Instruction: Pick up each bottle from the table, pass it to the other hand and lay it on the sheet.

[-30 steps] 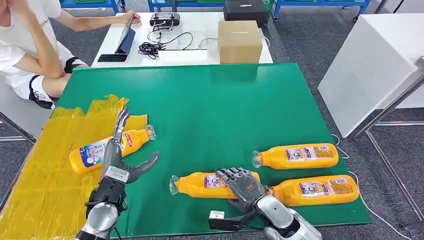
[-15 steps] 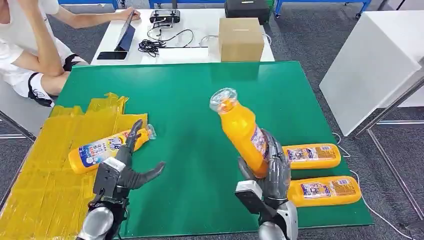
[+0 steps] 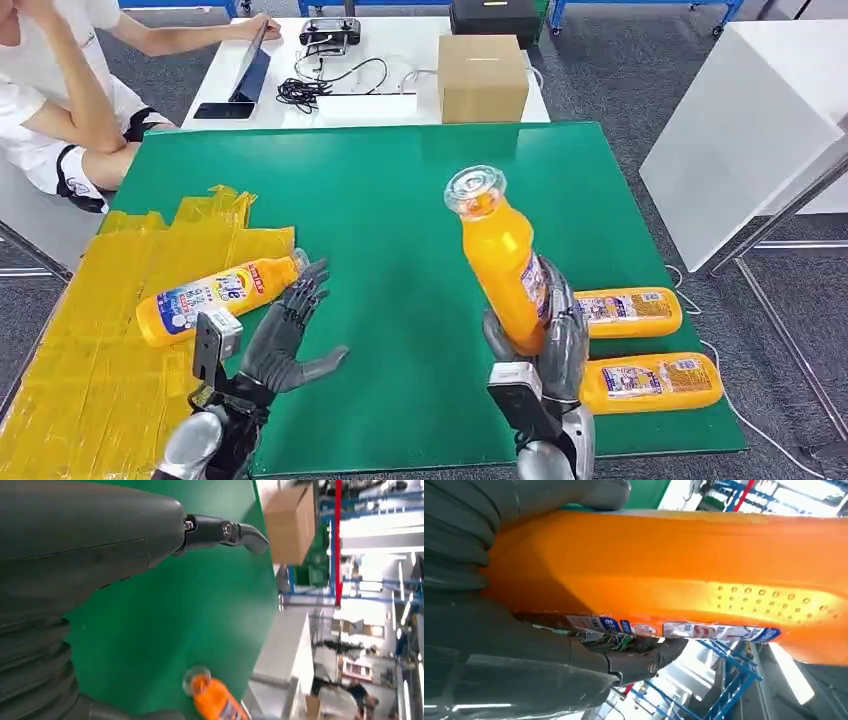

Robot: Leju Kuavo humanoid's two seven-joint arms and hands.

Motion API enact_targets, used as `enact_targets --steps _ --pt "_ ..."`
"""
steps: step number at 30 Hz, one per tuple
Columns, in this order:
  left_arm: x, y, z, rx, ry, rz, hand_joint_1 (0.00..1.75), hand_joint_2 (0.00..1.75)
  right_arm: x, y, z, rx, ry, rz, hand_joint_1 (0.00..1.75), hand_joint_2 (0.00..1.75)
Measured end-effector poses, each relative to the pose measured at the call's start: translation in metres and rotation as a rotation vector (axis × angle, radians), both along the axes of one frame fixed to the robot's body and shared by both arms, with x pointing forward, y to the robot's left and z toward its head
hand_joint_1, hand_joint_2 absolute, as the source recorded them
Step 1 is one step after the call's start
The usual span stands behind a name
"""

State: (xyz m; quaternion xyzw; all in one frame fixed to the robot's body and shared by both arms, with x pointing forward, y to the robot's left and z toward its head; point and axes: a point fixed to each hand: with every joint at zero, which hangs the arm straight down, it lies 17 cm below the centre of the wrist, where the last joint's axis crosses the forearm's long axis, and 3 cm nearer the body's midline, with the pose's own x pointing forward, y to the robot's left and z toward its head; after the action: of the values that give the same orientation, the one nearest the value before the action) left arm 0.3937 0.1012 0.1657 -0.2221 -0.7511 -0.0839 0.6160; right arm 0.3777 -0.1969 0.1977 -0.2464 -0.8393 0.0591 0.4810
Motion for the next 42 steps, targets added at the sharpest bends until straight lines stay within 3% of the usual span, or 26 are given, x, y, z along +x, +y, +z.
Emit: enact_targets --steps 9,15,22,29,36,42 --pt "-0.003 -0.009 0.004 -0.043 0.007 -0.043 0.00 1.75 0.002 0.008 0.002 0.005 -0.008 0.025 1.75 1.75" --pt "0.001 -0.018 0.019 -0.067 -0.017 -0.067 0.00 1.75 0.009 0.049 0.003 0.005 -0.002 0.137 1.75 1.75" --pt "0.000 -0.022 0.023 -0.071 -0.022 -0.078 0.00 1.75 0.010 0.067 -0.002 0.000 0.011 0.181 1.75 1.75" --pt "0.006 -0.027 0.036 -0.084 -0.051 -0.082 0.00 1.75 0.014 0.129 -0.014 -0.039 0.059 0.348 1.75 1.75" --pt "0.013 -0.023 0.050 -0.122 -0.073 -0.070 0.00 1.75 -0.006 0.214 -0.028 -0.120 0.084 0.593 1.75 1.75" --pt "0.014 -0.018 0.049 -0.125 -0.074 -0.063 0.00 1.75 -0.006 0.234 -0.031 -0.161 0.086 0.652 1.75 1.75"
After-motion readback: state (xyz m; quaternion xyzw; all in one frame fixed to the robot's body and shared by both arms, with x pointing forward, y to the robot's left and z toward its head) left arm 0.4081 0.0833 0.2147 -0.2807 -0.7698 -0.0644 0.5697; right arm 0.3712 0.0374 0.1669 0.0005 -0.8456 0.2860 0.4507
